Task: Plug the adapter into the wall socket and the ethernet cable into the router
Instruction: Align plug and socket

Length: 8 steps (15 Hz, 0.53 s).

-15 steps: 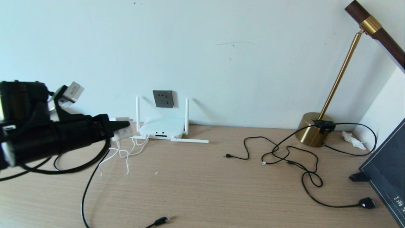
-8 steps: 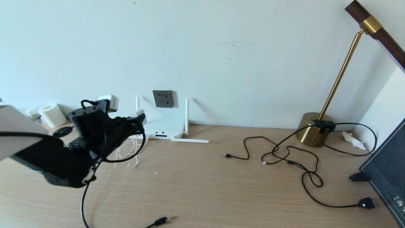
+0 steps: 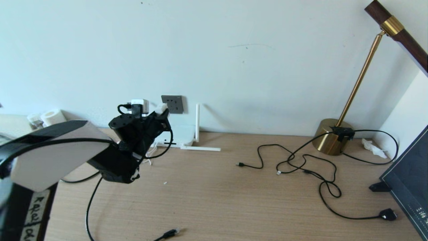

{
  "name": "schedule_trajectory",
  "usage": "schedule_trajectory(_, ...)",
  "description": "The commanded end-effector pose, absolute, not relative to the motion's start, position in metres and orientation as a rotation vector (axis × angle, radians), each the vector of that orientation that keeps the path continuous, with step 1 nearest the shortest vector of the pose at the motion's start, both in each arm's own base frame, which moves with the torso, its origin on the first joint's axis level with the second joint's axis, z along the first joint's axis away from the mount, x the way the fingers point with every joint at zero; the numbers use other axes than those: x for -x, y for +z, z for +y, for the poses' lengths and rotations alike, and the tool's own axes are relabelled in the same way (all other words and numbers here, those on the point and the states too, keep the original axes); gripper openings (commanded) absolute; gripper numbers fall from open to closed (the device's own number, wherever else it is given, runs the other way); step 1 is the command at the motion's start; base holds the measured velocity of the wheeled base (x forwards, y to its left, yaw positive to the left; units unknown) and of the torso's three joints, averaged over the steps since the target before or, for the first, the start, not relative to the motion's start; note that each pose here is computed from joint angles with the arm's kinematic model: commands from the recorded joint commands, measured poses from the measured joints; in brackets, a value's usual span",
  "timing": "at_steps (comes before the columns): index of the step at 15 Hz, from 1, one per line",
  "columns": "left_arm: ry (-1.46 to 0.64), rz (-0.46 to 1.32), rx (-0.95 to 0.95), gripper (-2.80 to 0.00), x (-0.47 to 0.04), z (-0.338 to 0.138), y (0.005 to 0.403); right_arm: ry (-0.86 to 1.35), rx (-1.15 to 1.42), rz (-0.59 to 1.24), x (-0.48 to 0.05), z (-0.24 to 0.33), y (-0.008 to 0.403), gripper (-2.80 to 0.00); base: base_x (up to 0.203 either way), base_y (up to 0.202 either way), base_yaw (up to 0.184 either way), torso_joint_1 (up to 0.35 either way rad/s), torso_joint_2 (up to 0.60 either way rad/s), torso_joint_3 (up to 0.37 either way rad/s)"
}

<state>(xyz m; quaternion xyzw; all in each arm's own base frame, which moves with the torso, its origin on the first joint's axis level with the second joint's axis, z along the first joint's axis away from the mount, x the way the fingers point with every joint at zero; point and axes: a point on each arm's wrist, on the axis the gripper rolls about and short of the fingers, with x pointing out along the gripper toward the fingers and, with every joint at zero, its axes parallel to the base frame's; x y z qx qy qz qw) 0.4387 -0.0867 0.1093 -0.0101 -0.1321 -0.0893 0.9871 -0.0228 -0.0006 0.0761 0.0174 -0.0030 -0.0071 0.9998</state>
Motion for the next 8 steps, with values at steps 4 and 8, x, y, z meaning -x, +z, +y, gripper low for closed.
schedule_trajectory(4,-0.174,-0.291,0.006,-2.80,-0.4559,-0.0910,0.0817,-0.014,-0.035,-0.005,0.0227,-0.0007,0.0761,0.00,0.000,0.000,0.000,0.000,0.00,0.000)
schedule_trajectory(8,-0.182,-0.277,0.001,-2.80,-0.4579,-0.0916,0.0788,-0.014,-0.035,-0.005,0.0227,-0.0007,0.0761,0.00,0.000,0.000,0.000,0.000,0.00,0.000)
